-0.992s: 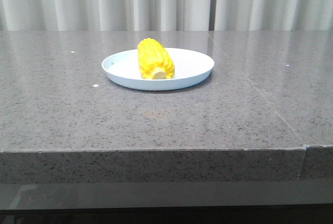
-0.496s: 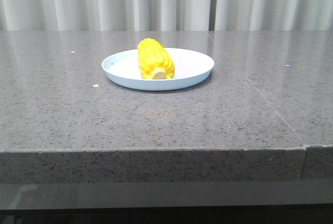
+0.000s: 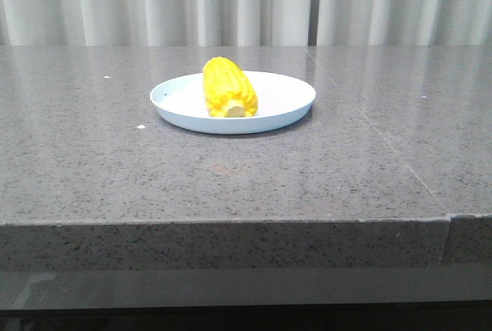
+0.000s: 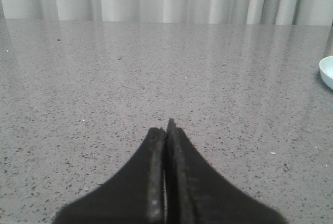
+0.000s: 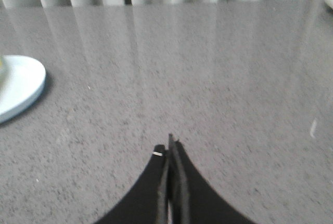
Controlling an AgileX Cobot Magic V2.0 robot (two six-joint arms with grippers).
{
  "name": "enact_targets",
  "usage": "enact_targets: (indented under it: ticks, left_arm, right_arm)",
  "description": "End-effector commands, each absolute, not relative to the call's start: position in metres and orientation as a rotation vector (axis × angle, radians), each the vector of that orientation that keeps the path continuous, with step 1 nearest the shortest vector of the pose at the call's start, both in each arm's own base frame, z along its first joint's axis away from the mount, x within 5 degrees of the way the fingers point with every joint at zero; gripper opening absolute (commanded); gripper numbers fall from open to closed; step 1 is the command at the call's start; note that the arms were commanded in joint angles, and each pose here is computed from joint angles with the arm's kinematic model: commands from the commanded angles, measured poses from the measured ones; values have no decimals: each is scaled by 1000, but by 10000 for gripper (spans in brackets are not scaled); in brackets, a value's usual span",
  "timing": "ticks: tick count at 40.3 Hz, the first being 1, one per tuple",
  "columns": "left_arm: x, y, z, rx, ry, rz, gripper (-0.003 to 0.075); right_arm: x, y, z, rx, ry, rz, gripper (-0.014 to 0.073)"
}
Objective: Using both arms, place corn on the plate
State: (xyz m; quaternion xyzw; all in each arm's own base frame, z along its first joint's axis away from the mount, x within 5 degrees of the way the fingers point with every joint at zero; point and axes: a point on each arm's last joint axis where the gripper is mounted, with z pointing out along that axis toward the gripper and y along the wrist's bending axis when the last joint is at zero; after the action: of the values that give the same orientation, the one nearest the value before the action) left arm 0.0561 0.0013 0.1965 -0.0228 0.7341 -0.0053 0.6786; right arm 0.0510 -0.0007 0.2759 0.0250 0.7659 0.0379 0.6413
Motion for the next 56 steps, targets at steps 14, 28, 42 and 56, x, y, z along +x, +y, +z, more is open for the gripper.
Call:
enact_targets:
  ticks: [14,28,42,56]
  left_arm:
    - [55,1,205,-54,1540,-18,-20]
    - [55,1,205,-54,1540,-18,-20]
    - [55,1,205,-54,1540,-18,-20]
    - [55,1,205,-54,1540,-18,-20]
  right_arm:
    - [52,5,217,-25,1550,100,-121]
    - [55,5,197,-27,1625,100,-121]
    - [55,5,197,-27,1625,100,-121]
    - [55,5,197,-27,1625,100,-121]
